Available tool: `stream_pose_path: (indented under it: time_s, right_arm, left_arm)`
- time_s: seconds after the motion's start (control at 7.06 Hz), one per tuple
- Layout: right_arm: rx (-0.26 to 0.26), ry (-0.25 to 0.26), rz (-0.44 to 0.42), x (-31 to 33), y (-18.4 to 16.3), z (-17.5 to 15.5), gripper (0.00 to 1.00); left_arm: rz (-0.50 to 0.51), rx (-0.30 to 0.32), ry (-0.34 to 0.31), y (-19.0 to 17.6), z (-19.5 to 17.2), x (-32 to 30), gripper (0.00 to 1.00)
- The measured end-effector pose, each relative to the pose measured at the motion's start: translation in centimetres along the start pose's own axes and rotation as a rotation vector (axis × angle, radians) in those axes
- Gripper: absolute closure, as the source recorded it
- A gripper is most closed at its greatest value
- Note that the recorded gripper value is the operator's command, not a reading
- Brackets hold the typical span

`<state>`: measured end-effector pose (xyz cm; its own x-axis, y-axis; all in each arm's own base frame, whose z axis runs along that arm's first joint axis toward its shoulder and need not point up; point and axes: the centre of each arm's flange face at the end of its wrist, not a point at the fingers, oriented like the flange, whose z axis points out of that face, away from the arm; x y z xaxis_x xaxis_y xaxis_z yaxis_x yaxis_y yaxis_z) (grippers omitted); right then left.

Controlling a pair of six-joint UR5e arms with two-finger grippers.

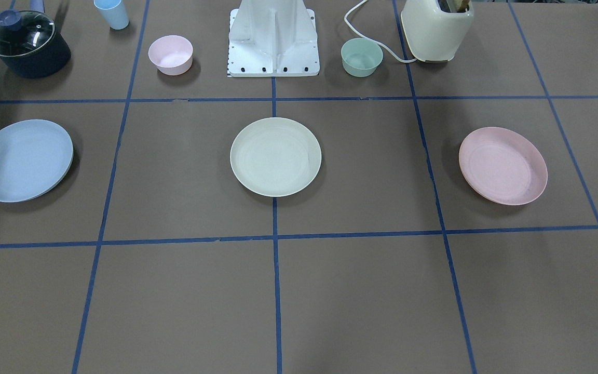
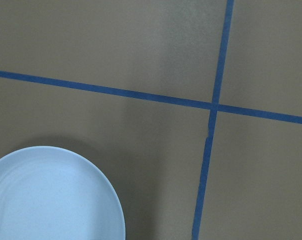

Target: Stack three plates with pink and blue

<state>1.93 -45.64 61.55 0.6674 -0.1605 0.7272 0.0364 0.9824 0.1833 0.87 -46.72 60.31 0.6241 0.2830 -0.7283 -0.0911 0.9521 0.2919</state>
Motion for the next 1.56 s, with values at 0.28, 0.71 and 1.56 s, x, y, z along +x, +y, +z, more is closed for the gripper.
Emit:
stream_pose_path:
  time_s: [0.28, 0.71, 1.56]
  right_arm:
    - [-0.007, -0.008, -0.004, -0.6, -0.1, 0.4, 0.00]
    - [-0.012, -0.042, -0.005, -1.0, -0.1, 0.5, 0.00]
    - [-0.015, -0.055, 0.004, -1.1, -0.1, 0.5, 0.00]
  left_arm:
    - [-0.025, -0.042, 0.035, -0.9, 4.6, 2.2, 0.01]
    - [0.029, -0.095, 0.075, 0.3, 10.2, 3.2, 0.01]
    - [0.085, -0.170, 0.103, 0.8, 15.8, 4.4, 0.48]
